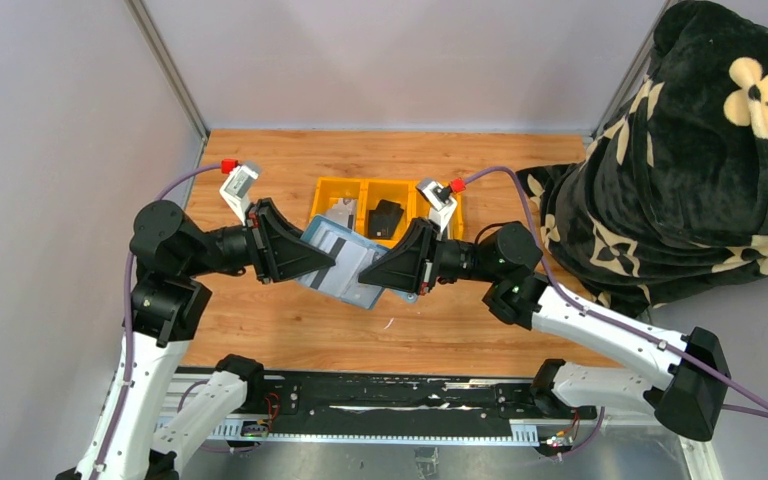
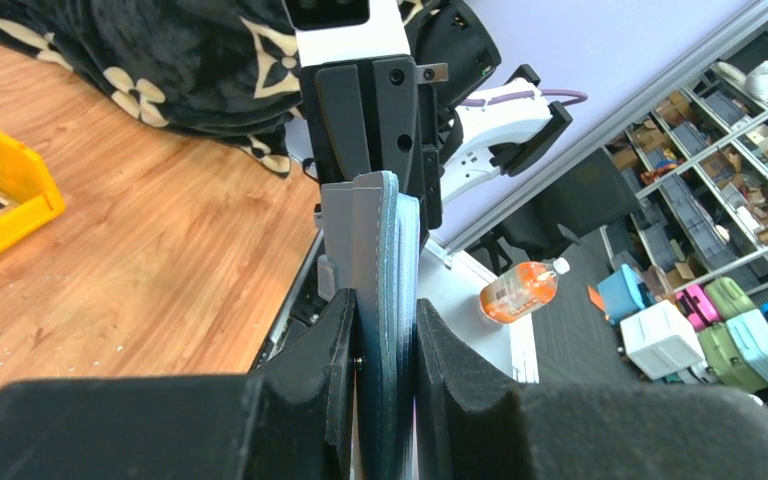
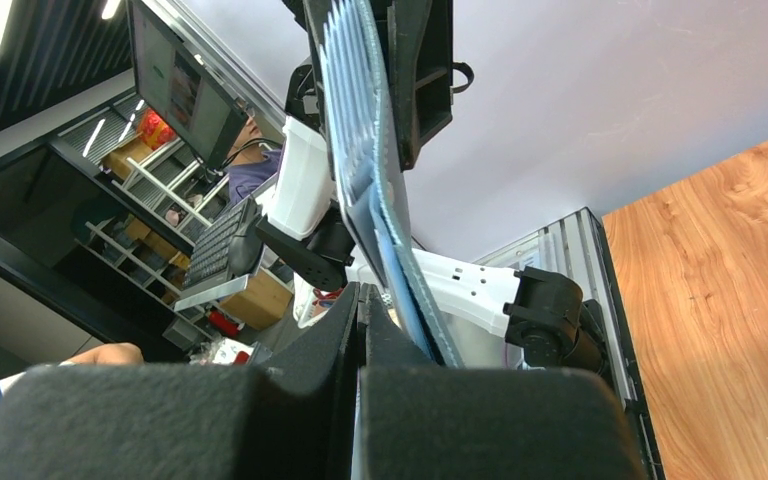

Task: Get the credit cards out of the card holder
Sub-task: Remove the credit card from the card holder.

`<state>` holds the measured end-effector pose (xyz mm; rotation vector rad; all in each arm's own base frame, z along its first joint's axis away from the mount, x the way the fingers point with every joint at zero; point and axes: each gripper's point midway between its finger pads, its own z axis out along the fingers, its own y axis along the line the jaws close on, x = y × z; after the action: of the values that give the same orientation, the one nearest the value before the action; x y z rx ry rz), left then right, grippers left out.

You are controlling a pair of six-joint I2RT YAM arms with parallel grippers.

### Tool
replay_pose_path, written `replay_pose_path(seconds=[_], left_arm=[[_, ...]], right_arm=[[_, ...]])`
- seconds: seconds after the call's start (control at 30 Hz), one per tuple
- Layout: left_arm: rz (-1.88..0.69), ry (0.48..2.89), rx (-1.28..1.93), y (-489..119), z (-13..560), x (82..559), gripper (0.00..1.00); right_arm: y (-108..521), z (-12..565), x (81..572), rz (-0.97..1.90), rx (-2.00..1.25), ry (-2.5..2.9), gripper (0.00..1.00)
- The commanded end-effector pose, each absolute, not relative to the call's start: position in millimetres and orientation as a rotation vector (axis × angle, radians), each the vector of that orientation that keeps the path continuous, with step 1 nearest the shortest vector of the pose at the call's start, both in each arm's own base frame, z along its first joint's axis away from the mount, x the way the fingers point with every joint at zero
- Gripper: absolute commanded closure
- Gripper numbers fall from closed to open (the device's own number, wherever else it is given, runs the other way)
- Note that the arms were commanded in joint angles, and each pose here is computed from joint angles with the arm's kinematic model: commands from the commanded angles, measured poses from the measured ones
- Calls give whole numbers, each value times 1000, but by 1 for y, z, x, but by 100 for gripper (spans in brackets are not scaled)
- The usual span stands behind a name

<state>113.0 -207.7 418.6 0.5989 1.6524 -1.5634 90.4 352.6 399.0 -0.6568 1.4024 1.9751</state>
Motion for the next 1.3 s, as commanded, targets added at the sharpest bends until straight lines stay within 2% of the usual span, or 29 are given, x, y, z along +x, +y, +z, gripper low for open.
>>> replay_pose_path(seconds=[0.0,0.03,0.17,0.33,0.37,0.47,0.63,0.87,1.03,1.27], left_arm=[[-1548,1587,648,-205,437,100,80],[-1548,1591,645,-205,435,101,80],[-1548,1594,643,-205,433,101,83],[-1538,1599,634,-205,432,103,83],[-1536,1598,633,-205,432,103,83],[-1528,1605,625,-204,429,105,83],[-1532,1606,621,-204,430,104,83],[-1564,1616,635,-205,431,99,69],[-1587,1621,650,-205,430,95,61],[-1644,1612,688,-206,434,85,66]], right_arm=[[348,407,92,1963,-655,1354,100],[349,408,93,1965,-657,1354,97],[355,412,96,1981,-652,1351,72],[359,418,97,1988,-661,1338,66],[361,418,97,1989,-664,1340,66],[364,420,96,2000,-670,1339,77],[367,420,94,2016,-691,1333,86],[365,418,93,2038,-672,1308,100],[364,416,94,2041,-656,1317,100],[362,412,98,2037,-629,1335,100]])
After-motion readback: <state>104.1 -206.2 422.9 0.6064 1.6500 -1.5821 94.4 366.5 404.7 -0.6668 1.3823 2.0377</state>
